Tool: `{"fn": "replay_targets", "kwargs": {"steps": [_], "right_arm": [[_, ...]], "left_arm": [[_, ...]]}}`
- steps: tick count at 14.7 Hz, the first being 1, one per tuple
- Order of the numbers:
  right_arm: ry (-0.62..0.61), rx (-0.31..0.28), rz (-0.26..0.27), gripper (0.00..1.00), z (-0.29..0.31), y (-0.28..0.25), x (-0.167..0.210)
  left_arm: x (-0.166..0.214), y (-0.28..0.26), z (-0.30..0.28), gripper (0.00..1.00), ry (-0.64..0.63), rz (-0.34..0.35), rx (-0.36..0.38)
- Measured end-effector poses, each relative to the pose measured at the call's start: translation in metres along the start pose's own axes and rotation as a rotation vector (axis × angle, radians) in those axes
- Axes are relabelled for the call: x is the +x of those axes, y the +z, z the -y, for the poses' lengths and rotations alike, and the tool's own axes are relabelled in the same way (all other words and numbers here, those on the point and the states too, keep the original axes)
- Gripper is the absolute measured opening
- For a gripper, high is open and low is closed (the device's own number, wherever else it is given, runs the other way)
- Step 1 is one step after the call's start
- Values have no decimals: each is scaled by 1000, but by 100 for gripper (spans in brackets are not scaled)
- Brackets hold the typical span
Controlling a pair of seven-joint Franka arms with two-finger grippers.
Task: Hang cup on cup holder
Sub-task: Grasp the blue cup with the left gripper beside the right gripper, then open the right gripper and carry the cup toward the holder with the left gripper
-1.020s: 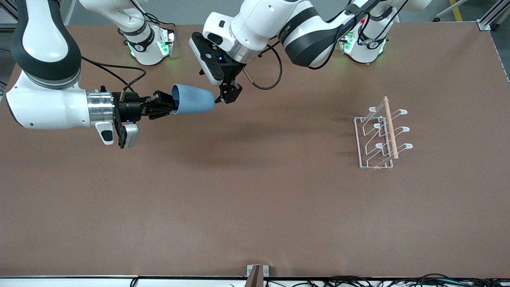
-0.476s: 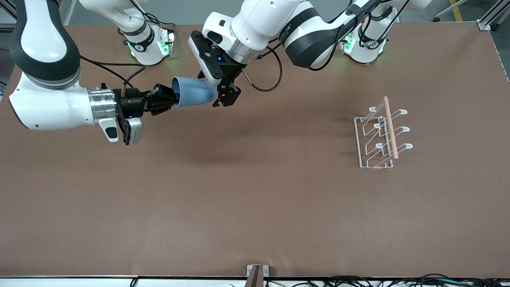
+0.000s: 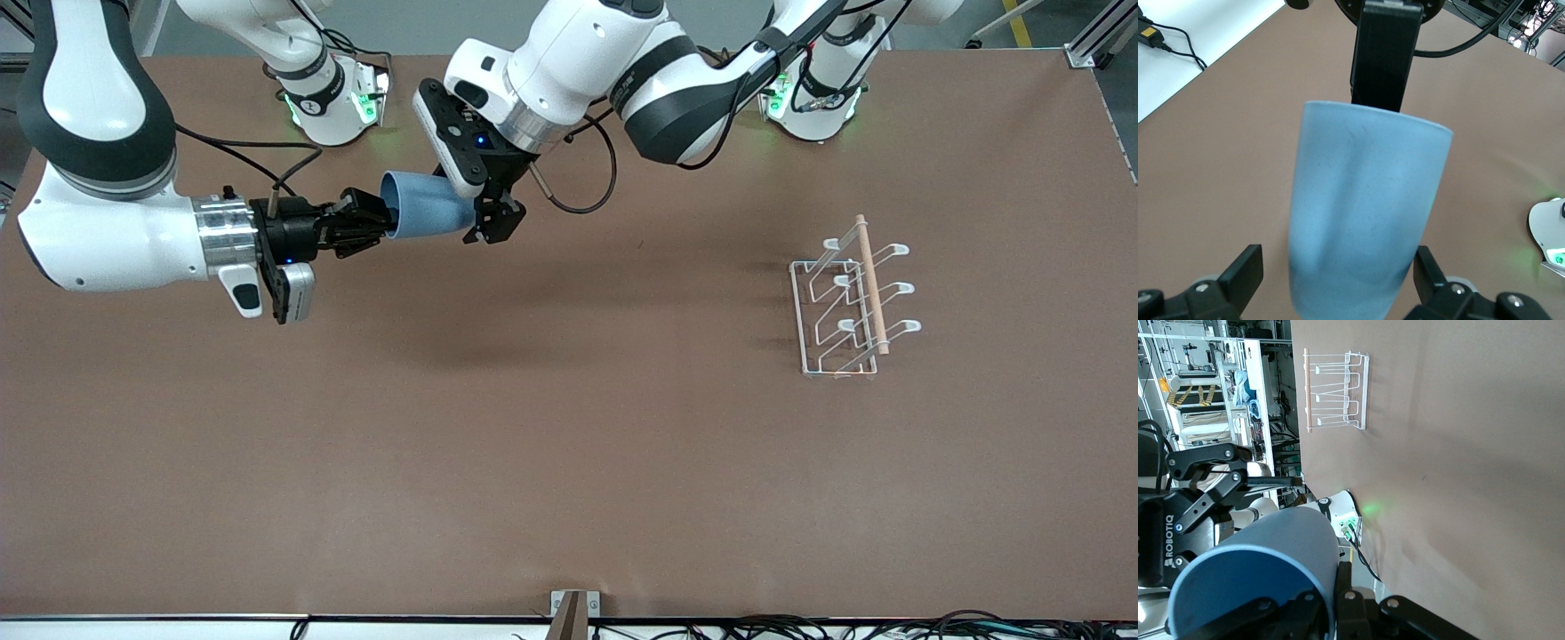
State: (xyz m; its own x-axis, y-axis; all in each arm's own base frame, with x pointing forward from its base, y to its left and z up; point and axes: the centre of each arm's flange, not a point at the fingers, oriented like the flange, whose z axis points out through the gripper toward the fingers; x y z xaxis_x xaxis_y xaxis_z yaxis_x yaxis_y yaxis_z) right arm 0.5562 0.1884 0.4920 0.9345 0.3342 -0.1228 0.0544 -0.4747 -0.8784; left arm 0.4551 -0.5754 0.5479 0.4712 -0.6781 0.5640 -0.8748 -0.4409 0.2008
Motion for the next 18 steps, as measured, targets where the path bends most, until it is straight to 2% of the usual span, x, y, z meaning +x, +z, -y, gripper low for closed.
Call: {"fn": "replay_targets", "kwargs": {"steps": [8,9,10,12,18], "right_arm": [[-2,0,-2,5,0,0,0],[-2,0,-2,5,0,0,0],[-2,1,-1,5,0,0,0],[-3,0,-5,5,-1,-1,0],[-7,3,-14,5,0,-1,2]], "left_arm": [[1,6,-5,92,53,-15,23],[1,8,-7,88,60,-17,23],[1,10,-8,88,66,-18,27],[1,11,-10,74,75,-18,29],[2,9,-8,74,89,-17,38]]}}
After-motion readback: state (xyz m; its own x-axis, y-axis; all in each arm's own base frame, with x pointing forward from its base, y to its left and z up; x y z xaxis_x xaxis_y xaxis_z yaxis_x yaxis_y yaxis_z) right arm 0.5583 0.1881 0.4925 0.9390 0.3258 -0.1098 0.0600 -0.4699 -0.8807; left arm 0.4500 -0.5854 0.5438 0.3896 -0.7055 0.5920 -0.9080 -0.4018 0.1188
